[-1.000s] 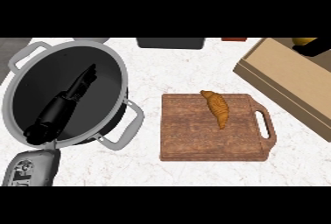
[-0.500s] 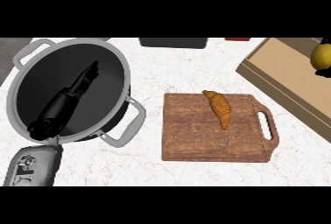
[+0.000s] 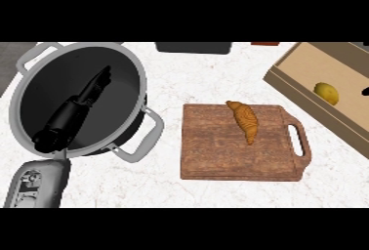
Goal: Pick the lemon from the cutting board and place it in the cardboard box
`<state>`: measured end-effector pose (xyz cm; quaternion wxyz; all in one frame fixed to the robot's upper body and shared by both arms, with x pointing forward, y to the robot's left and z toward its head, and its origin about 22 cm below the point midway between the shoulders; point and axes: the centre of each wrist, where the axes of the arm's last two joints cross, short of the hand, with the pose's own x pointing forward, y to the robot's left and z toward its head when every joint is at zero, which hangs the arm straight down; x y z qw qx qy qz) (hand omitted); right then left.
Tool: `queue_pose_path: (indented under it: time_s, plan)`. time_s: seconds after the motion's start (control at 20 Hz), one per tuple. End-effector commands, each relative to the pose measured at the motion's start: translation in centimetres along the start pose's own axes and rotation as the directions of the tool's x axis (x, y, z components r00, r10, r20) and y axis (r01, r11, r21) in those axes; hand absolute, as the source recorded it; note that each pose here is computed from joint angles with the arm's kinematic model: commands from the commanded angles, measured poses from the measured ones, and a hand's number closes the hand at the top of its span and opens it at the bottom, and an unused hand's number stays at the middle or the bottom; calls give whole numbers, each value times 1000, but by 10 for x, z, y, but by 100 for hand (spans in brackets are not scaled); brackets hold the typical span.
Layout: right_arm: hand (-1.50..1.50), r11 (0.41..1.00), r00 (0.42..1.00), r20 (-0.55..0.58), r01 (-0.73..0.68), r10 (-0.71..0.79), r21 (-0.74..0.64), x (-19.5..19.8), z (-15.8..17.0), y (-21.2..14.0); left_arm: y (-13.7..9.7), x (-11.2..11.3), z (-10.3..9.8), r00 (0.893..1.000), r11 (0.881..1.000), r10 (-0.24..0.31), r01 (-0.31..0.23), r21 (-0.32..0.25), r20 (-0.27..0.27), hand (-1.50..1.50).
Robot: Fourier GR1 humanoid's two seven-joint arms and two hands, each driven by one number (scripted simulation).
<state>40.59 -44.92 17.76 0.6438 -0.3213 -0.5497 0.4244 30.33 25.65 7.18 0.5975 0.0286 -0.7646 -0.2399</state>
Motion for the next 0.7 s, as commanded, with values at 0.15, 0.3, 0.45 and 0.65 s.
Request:
queue_pose_path:
  time_s: [0.15,0.3,0.45,0.65]
  plan:
    - [-150,754,774,305,622,-554,-211,-2,-3,4,-1,-4,7,1000,1000,-1,1,-7,-6,0]
    - [-150,604,651,306,759,-694,-246,-18,13,-13,1,2,1,1000,1000,-4,4,-2,4,0]
    - [-150,527,614,280,784,-738,-329,-35,28,-19,6,5,-2,1000,1000,-17,17,11,17,0]
    - [-150,452,582,305,796,-754,-403,-55,42,-13,-14,4,-8,1000,1000,-1,2,-10,23,0]
